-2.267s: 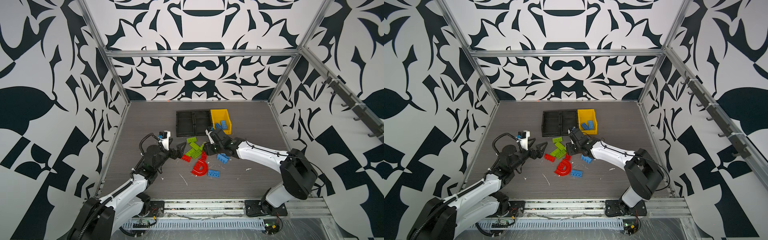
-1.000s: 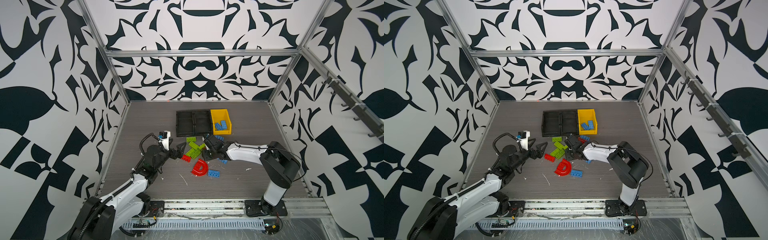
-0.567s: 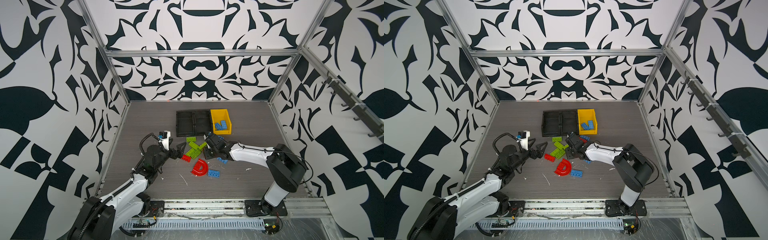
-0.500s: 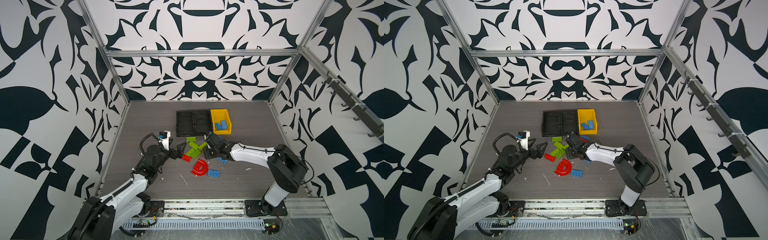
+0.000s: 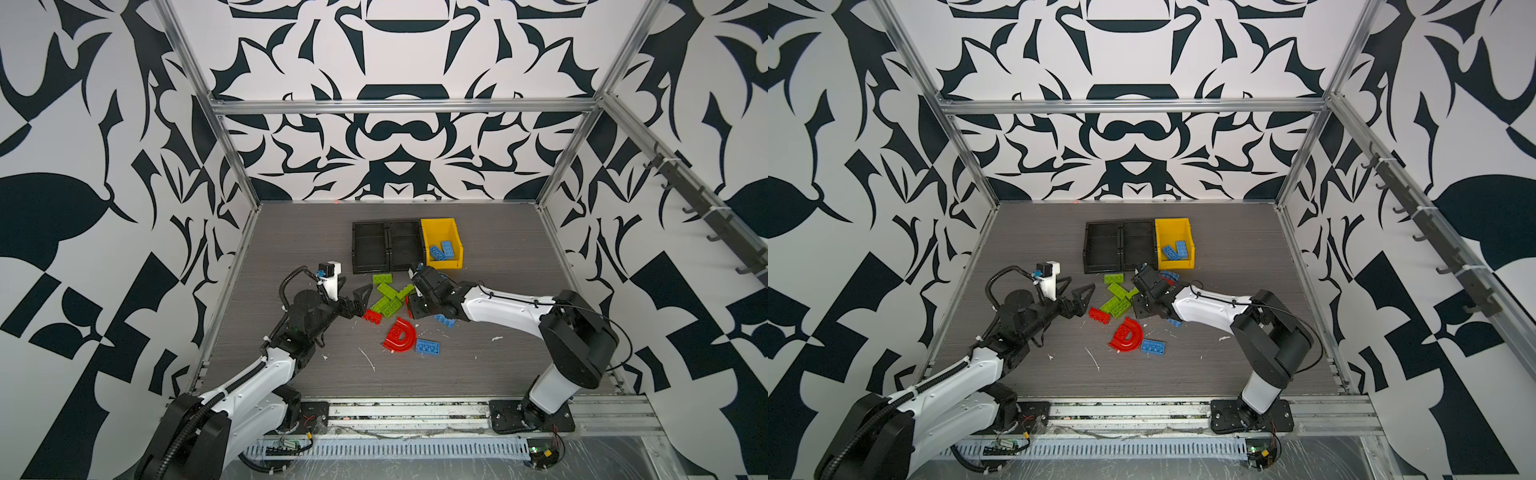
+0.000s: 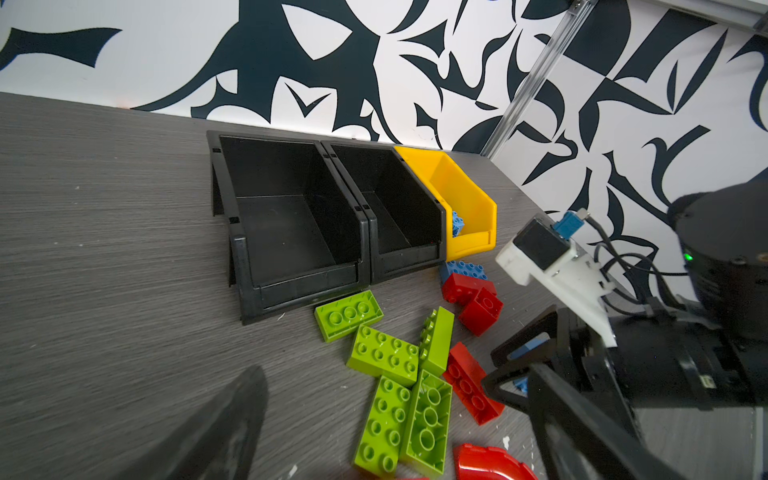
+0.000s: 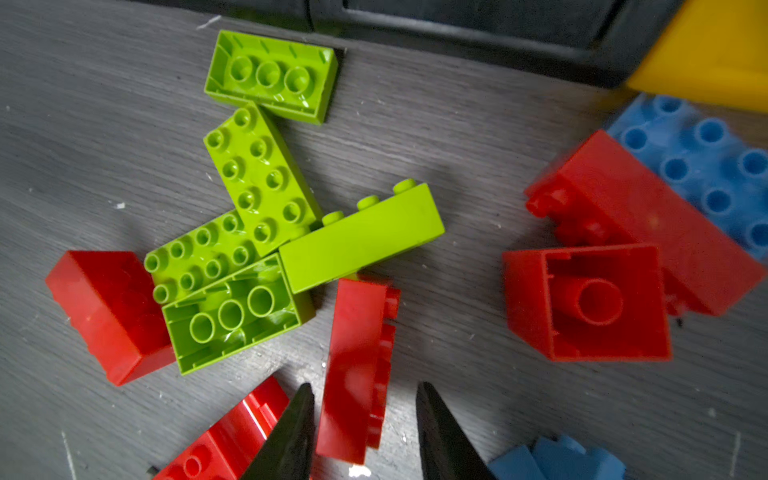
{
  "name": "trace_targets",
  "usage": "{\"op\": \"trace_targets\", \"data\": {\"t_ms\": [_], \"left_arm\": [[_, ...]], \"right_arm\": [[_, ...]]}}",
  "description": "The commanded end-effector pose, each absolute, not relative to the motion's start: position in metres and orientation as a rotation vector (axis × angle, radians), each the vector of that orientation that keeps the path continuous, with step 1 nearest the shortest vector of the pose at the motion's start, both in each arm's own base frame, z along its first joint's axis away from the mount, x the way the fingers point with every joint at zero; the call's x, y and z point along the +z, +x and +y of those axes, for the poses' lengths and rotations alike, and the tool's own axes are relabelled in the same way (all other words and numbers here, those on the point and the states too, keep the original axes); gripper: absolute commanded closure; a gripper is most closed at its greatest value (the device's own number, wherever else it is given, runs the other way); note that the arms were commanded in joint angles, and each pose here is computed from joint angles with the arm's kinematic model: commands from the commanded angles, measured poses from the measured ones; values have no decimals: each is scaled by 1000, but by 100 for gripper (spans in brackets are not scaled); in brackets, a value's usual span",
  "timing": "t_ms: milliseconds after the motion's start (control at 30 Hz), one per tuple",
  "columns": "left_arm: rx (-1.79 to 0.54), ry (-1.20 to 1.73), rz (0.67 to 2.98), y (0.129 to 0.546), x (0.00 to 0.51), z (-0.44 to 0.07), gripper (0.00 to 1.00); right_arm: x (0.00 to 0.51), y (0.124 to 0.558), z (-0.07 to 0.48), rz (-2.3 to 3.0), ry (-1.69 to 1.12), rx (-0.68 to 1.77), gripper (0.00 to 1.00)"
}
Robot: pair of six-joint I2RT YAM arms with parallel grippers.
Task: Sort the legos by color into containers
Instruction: 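Return the right gripper to the pile and grasp a red 2x4 brick, then carry the red brick to the black bin beside the yellow bin and release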
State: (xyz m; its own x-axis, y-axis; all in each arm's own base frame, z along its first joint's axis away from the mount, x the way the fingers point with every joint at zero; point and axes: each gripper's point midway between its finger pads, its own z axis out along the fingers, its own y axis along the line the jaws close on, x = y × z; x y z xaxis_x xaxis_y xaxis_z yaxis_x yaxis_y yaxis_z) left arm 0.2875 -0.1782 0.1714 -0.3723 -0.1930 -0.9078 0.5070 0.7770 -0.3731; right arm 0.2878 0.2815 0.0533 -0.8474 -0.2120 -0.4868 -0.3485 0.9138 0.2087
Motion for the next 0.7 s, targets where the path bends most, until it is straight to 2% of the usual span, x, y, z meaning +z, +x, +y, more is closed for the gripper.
{"op": "trace_targets", "data": {"t_ms": [0, 167, 267, 667], "left_arm": [[-747, 235, 1794, 287, 177, -177, 0], [-756, 238, 1796, 287, 178, -179, 0], [-757, 236, 1802, 288, 176, -179, 0], [-754, 234, 1793, 287, 178, -178, 0]], "right_arm": [[64, 291, 292, 2590, -434, 429, 55], [54, 293, 294, 2612, -442, 407, 54], [45, 295, 296, 2634, -449, 375, 57], [57, 297, 287, 2597, -433, 327, 83]]}}
